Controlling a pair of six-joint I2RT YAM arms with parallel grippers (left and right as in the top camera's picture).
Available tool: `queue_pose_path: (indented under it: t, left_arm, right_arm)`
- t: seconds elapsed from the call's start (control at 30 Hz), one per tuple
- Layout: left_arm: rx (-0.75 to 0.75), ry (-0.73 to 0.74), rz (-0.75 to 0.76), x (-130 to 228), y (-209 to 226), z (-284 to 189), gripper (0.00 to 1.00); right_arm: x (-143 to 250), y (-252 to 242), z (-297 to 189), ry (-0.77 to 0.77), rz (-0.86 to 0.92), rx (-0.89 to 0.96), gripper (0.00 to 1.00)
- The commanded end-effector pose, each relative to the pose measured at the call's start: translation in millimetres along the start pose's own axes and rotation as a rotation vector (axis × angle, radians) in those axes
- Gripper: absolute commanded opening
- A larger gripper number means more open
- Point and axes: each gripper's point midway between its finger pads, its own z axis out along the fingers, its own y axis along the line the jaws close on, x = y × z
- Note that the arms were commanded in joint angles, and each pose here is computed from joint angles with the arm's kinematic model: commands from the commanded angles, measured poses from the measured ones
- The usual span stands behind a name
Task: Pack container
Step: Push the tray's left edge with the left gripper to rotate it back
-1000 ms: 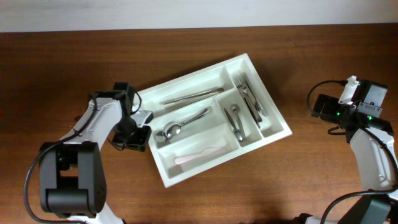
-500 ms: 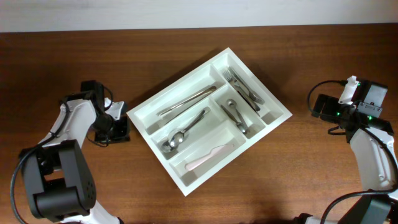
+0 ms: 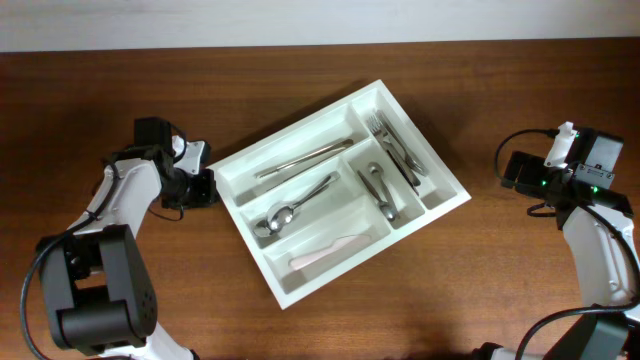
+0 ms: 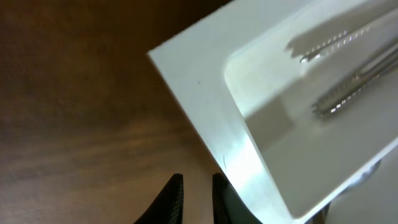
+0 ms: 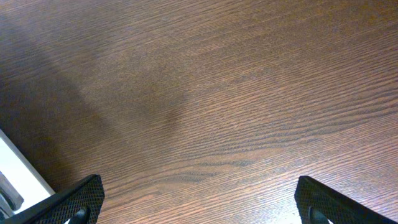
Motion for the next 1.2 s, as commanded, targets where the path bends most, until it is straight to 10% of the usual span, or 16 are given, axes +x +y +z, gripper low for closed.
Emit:
queue_pose_path:
  t: [0.0,0.7,1.17]
  left_arm:
    - [0.018,-0.030,-0.004,-6,-2,0,0.18]
    - [0.011,-0.376,0.119,-90,-3,-17,0.30]
    - [-0.040,-0.166,0.041,-40,8,-3,0.30]
  right_arm:
    - [-4,-2,-1,-0.008,-0.002,0.001,0.99]
    - [-4,-2,-1,-0.008,-0.002,0.001,0.98]
    - [-4,-2,-1,-0.008,-0.002,0.001,0.99]
